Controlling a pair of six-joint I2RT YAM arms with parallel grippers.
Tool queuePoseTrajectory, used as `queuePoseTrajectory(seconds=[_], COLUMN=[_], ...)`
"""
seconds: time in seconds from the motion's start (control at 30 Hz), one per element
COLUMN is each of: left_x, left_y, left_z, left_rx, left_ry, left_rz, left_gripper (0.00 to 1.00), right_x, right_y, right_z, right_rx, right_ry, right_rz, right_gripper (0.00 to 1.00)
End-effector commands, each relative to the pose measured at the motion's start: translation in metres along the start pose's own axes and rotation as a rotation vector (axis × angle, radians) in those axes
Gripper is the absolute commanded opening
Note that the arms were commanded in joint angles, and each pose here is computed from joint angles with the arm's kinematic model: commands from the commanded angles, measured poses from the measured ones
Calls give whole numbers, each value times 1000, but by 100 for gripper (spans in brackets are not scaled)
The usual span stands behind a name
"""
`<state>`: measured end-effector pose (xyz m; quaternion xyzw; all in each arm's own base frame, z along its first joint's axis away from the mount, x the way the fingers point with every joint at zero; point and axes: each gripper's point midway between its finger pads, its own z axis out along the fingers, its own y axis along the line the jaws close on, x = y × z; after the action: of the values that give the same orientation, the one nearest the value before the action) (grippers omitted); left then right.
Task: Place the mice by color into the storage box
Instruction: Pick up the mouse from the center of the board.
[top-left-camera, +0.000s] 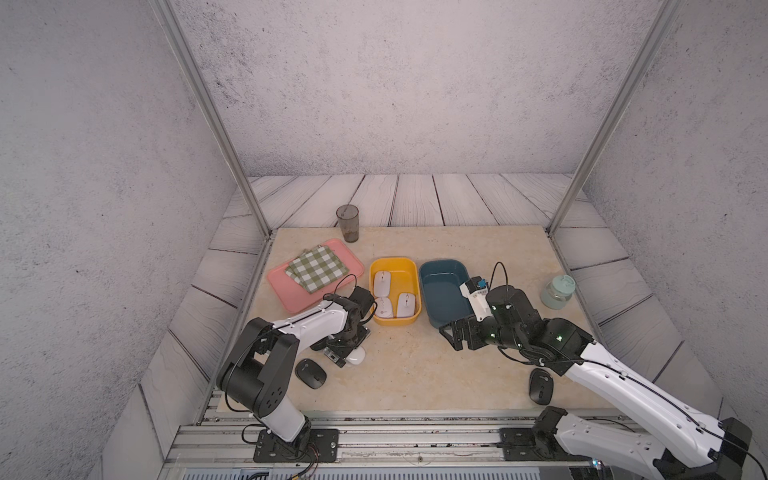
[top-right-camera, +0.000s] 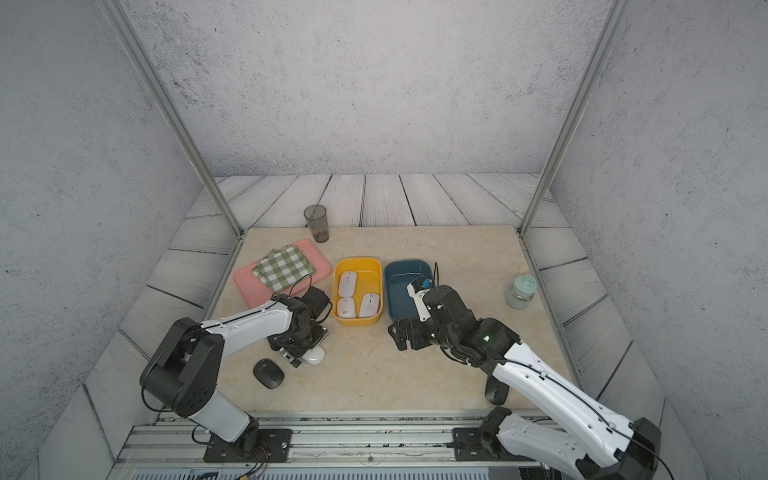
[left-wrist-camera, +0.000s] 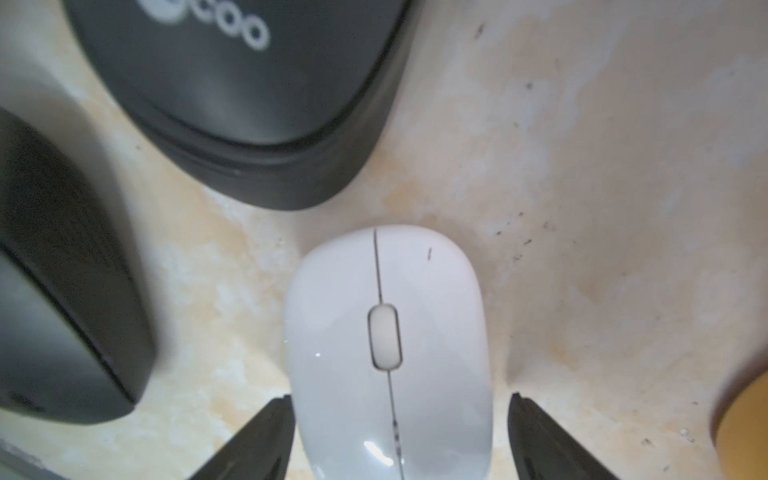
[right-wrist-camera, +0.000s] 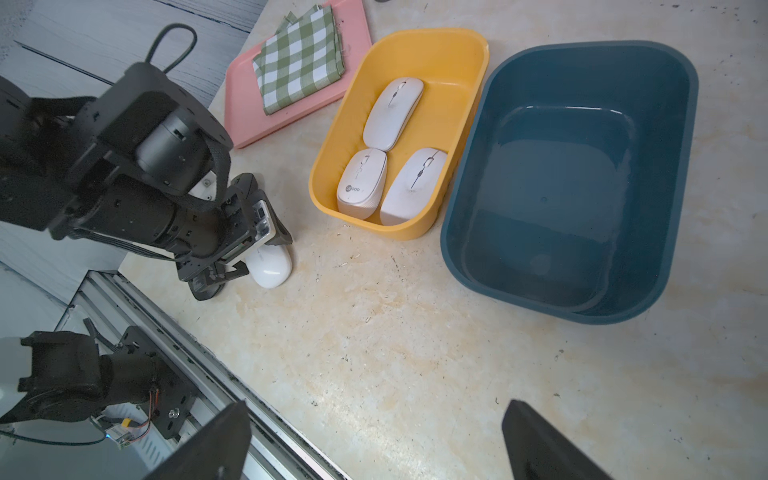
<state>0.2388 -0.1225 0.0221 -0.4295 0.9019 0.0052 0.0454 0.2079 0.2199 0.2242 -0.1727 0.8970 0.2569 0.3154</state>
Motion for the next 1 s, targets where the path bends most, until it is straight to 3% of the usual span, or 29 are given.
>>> queuePoseTrajectory(seconds=[0.0, 0.17, 0.33, 0.47, 0.6, 0.77, 0.97], left_x=[-3, -5, -7, -14, -29, -30, -15], left_y=[0, 4, 8, 4, -8, -54, -129], left_z=[-2, -5, -14, -43, -90, -146, -172], left_rx=[-2, 12, 27, 87, 191, 362, 557], left_ry=[-23, -39, -56, -99, -205, -270, -271], left_rz=[33, 42, 76, 160, 342, 625, 902], left_gripper=[77, 55, 50, 46, 47, 47, 51], right_x=[-3, -4, -6, -7, -6, 0, 11], right_y=[4, 4, 3, 0, -7, -19, -30], right_z=[-7, -7, -11, -15, -18, -18, -16], right_rx=[-24, -22, -17, 1, 43, 98, 145], right_ry=[-28, -36, -46, -56, -59, -40, -16], right_rz=[-18, -12, -11, -14, -20, -21, -13], right_gripper=[99, 99, 99, 99, 99, 99, 99])
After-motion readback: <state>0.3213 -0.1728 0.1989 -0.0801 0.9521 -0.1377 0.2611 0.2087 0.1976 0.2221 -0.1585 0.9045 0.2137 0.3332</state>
